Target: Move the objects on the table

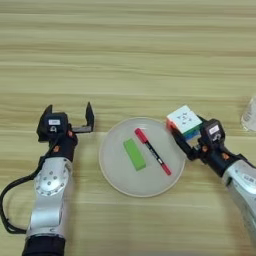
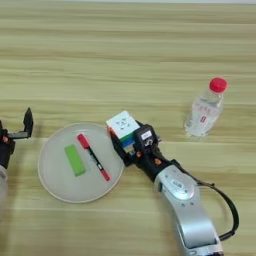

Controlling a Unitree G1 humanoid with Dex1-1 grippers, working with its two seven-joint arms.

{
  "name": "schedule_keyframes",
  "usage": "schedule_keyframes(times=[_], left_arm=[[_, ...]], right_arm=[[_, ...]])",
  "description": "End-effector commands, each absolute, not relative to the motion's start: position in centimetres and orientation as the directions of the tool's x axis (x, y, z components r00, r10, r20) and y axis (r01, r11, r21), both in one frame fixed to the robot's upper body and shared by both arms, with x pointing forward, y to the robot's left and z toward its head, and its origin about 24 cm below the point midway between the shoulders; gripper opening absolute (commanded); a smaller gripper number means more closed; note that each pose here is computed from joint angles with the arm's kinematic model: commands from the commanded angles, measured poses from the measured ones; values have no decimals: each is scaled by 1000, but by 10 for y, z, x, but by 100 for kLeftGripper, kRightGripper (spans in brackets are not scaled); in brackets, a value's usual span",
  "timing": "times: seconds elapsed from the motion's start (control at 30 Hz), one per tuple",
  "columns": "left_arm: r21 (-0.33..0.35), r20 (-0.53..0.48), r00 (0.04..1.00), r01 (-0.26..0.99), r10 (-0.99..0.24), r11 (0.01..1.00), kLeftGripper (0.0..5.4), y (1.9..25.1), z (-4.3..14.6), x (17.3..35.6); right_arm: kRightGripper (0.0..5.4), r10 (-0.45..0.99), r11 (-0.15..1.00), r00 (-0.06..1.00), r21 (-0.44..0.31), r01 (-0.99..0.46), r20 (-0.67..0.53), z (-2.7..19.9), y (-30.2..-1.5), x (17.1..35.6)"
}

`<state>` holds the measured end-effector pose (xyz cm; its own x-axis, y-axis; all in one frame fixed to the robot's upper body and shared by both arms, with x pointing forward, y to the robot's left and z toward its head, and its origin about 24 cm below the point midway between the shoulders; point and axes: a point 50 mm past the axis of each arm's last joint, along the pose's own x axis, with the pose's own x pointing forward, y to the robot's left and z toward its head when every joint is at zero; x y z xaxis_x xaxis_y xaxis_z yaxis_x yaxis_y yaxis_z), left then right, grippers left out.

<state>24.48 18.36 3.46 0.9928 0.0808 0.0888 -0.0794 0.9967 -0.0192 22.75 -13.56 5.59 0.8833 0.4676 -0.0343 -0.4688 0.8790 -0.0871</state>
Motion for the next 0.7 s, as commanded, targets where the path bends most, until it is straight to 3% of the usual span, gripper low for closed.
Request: schedule_keyframes(times=[0.03,0.7], left_arm=[[-12,76,994,-79,80,997,540,184,33,245],[-11,77,994,-82,83,997,540,185,34,246]], right_arm=[[332,417,903,908,-102,-418,-32,54,-147,227],[332,332,932,934,-104,-346,-134,33,-167,221]])
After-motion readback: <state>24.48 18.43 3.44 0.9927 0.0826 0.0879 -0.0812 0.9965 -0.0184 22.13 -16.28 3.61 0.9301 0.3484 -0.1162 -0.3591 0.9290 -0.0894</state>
